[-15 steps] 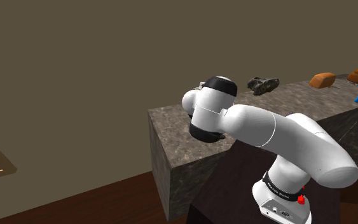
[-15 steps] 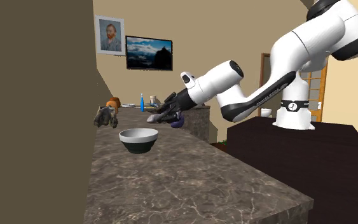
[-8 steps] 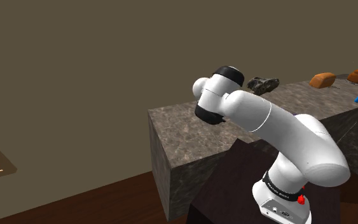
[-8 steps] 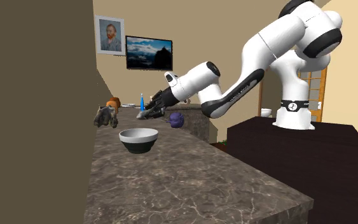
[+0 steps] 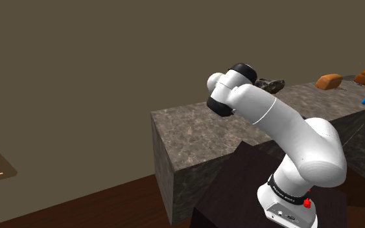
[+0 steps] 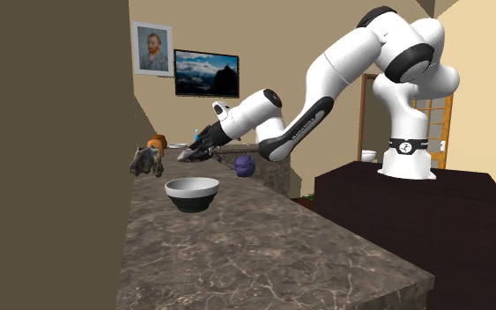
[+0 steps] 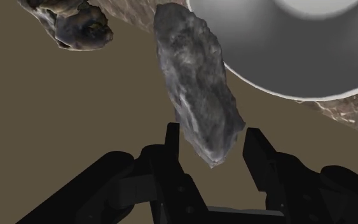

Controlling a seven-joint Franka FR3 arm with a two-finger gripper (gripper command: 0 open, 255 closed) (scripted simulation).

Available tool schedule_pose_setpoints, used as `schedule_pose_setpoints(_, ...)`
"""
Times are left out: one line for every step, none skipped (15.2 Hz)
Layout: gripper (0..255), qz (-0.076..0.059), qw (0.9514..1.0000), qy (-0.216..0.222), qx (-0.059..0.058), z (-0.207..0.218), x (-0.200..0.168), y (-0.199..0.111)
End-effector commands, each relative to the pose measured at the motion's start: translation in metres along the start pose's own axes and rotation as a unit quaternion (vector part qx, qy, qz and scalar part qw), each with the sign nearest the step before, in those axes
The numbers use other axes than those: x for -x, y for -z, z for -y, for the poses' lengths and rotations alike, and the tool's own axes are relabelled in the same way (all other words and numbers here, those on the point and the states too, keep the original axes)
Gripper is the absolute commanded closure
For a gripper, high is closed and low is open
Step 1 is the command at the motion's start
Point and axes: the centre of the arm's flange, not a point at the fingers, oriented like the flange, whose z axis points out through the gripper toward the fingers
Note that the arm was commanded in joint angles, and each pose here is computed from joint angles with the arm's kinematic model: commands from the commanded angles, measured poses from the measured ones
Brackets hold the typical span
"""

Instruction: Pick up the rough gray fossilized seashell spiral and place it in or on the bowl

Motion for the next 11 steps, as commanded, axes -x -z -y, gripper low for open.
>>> schedule_pose_setpoints(255,0.0,1.0,0.0,0.0,0.005,0.005,-0.007)
schedule_pose_setpoints(255,0.0,1.0,0.0,0.0,0.009,0.008,-0.009)
schedule_pose_setpoints(255,0.0,1.0,0.0,0.0,0.012,0.011,-0.012)
schedule_pose_setpoints(255,0.0,1.0,0.0,0.0,0.015,0.014,-0.015)
schedule_pose_setpoints(255,0.0,1.0,0.0,0.0,0.019,0.017,-0.017)
schedule_pose_setpoints(255,0.0,1.0,0.0,0.0,0.022,0.021,-0.02)
schedule_pose_setpoints(255,0.0,1.0,0.0,0.0,0.025,0.024,-0.023)
schedule_pose_setpoints(255,0.0,1.0,0.0,0.0,0.029,0.027,-0.026)
schedule_pose_setpoints(255,0.0,1.0,0.0,0.0,0.032,0.03,-0.028)
schedule_pose_setpoints(255,0.0,1.0,0.0,0.0,0.035,0.033,-0.031)
schedule_pose_setpoints(255,0.0,1.0,0.0,0.0,0.039,0.036,-0.034)
